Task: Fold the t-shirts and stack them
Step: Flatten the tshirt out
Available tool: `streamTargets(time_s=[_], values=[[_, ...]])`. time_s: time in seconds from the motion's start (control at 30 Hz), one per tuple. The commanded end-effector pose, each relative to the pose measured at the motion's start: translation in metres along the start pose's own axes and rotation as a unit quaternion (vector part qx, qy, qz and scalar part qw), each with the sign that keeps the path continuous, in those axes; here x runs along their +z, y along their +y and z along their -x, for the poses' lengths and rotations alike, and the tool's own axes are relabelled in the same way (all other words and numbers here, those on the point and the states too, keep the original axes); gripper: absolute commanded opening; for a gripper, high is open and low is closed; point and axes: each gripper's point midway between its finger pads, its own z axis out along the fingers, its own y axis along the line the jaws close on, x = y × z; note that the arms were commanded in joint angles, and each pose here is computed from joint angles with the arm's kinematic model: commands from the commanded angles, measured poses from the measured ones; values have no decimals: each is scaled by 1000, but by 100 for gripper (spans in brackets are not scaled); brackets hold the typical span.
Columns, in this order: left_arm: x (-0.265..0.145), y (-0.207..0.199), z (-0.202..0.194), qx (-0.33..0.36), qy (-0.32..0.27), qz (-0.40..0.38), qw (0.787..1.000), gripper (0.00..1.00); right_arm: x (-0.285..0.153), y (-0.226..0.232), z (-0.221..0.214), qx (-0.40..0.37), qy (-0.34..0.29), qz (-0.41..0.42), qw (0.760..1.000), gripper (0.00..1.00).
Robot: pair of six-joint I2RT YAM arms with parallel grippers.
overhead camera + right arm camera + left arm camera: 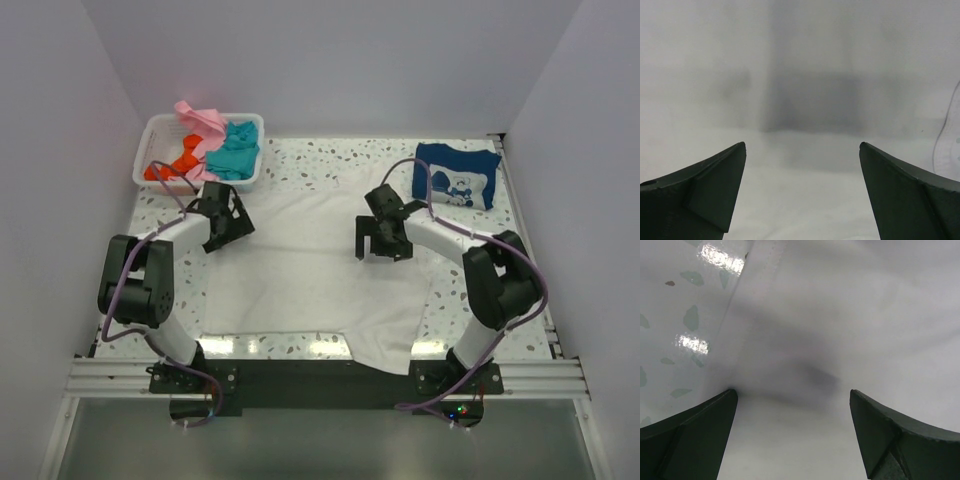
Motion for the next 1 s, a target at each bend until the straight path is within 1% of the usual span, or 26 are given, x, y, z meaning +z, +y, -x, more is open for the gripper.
streamTargets(time_s=[0.0, 0.13, 0.17, 0.23, 0.27, 0.33, 0.37, 0.4, 0.43, 0.47, 0.5, 0.53, 0.57, 0.6, 0.63, 0.7, 0.73, 0.8, 0.83, 0.87, 0.97], values=[[-1, 6, 7, 9, -1, 9, 1000, 100, -20, 5, 12, -2, -32, 24, 999, 99], [-19, -1, 20, 4, -19, -6, 1000, 100, -31, 3, 14, -5, -39, 28, 999, 99], [-30, -5, 26, 0, -31, -18, 999, 100, -37, 3, 15, -3, -45, 33, 998, 99], [-42, -2, 21, -9, -29, -22, 999, 100, -42, 5, 15, -3, -50, 40, 998, 99], [-56, -4, 25, -15, -41, -33, 998, 100, -47, 4, 14, -2, -56, 44, 997, 99], [-68, 4, 9, -38, -28, -33, 998, 100, -52, 2, 11, -2, -58, 45, 997, 99], [-82, 2, 8, -45, -35, -52, 997, 100, -52, -1, 7, 0, -56, 44, 997, 99], [-83, 13, -13, -59, -11, -38, 997, 100, -57, -1, 8, 1, -64, 49, 997, 99], [-91, 22, -27, -68, -7, -36, 997, 100, -56, -4, 1, 2, -59, 49, 997, 99], [-100, 19, -26, -75, -12, -45, 996, 100, -57, -4, -2, 1, -57, 51, 997, 99], [-98, 30, -50, -89, 13, -34, 995, 100, -62, -4, -2, 4, -63, 57, 996, 99], [-102, 31, -60, -94, 18, -39, 995, 100, -62, -3, -5, 3, -61, 62, 996, 99], [-112, 26, -68, -92, 15, -60, 994, 100, -61, -5, -11, 2, -56, 63, 996, 99], [-113, 32, -89, -106, 38, -46, 993, 100, -63, -4, -11, 3, -60, 69, 996, 99], [-123, 27, -99, -96, 31, -55, 993, 100, -63, -3, -12, 2, -59, 73, 996, 99], [-129, 36, -124, -99, 53, -31, 993, 100, -63, -3, -16, 0, -57, 77, 995, 99], [-135, 35, -130, -113, 55, -37, 991, 100, -64, -3, -16, -1, -57, 80, 995, 99], [-133, 50, -146, -129, 66, -17, 989, 100, -63, -1, -19, -4, -54, 86, 995, 99], [-133, 57, -151, -147, 64, -8, 987, 100, -64, -1, -20, -5, -54, 88, 995, 99], [-127, 71, -157, -155, 59, 18, 986, 100, -63, -1, -22, -6, -51, 90, 995, 99], [-123, 74, -168, -176, 75, 26, 981, 100, -61, 0, -24, -11, -45, 92, 995, 99]])
